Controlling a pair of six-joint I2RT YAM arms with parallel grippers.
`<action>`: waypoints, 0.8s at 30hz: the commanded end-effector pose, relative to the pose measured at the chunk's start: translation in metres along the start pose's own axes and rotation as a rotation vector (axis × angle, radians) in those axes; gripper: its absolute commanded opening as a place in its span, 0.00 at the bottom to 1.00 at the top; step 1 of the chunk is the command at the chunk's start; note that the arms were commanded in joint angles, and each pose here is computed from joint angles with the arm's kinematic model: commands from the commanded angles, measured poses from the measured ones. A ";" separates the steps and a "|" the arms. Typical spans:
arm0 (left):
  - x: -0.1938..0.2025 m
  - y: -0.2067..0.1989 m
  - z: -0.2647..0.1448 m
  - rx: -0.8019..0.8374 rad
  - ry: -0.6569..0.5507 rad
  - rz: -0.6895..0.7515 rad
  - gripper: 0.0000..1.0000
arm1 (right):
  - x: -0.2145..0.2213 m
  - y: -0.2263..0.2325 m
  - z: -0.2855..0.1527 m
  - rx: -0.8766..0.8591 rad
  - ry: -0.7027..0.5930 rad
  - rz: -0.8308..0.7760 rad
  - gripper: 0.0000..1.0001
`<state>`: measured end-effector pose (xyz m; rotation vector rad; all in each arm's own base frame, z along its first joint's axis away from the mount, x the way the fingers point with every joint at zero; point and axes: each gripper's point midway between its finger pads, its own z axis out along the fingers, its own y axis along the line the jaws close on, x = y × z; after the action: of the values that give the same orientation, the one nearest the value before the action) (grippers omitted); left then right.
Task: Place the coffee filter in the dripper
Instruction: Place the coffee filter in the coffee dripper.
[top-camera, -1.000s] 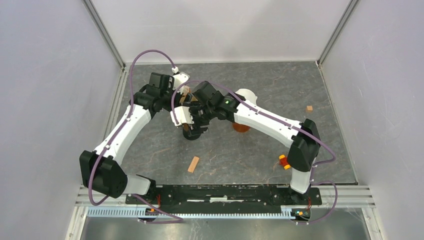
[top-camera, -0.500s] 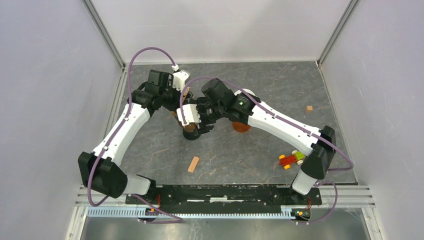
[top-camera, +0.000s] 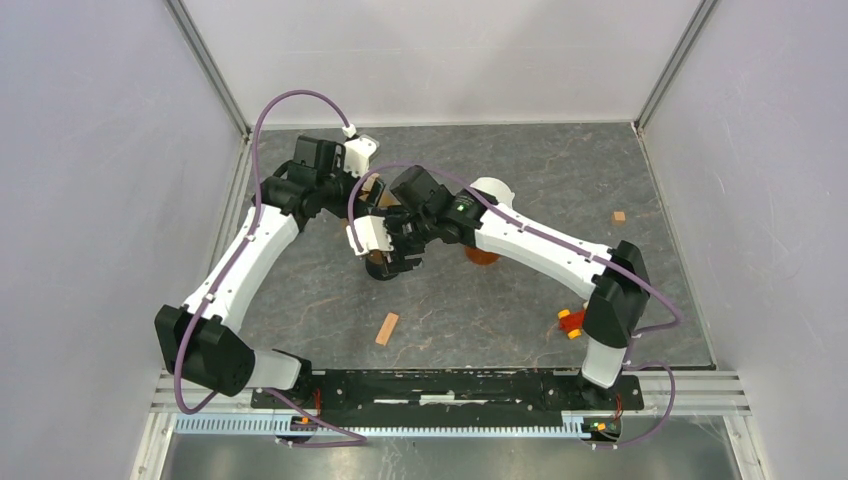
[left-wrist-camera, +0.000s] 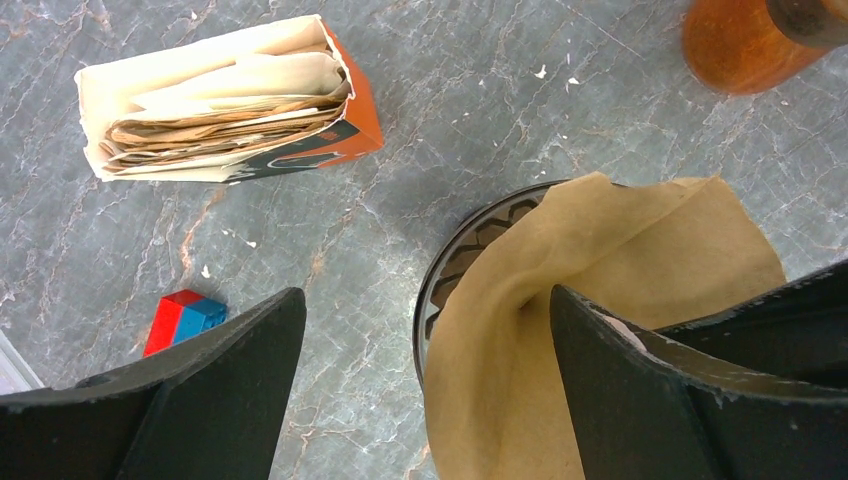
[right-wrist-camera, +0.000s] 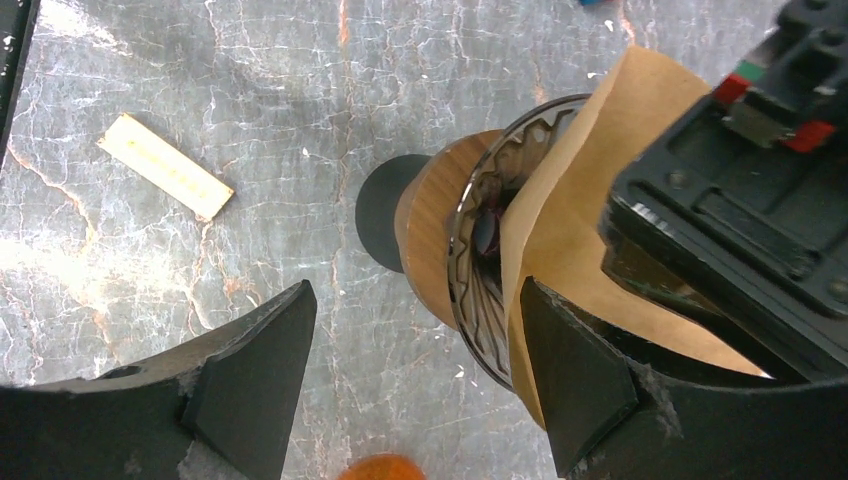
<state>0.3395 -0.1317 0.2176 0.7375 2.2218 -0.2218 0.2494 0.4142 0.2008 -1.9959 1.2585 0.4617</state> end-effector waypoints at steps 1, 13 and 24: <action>-0.017 0.012 -0.010 -0.029 -0.047 0.050 0.96 | -0.016 -0.005 0.006 -0.005 -0.057 -0.003 0.81; 0.014 0.023 0.017 -0.038 0.032 0.037 0.92 | -0.001 0.008 0.019 -0.044 -0.034 0.005 0.81; 0.028 0.024 0.026 -0.045 0.054 0.038 0.91 | 0.009 0.015 0.025 -0.064 -0.010 0.007 0.79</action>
<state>0.3446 -0.1148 0.1791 0.7350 2.3037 -0.1899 0.2467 0.4183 0.1776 -2.0248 1.2849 0.5016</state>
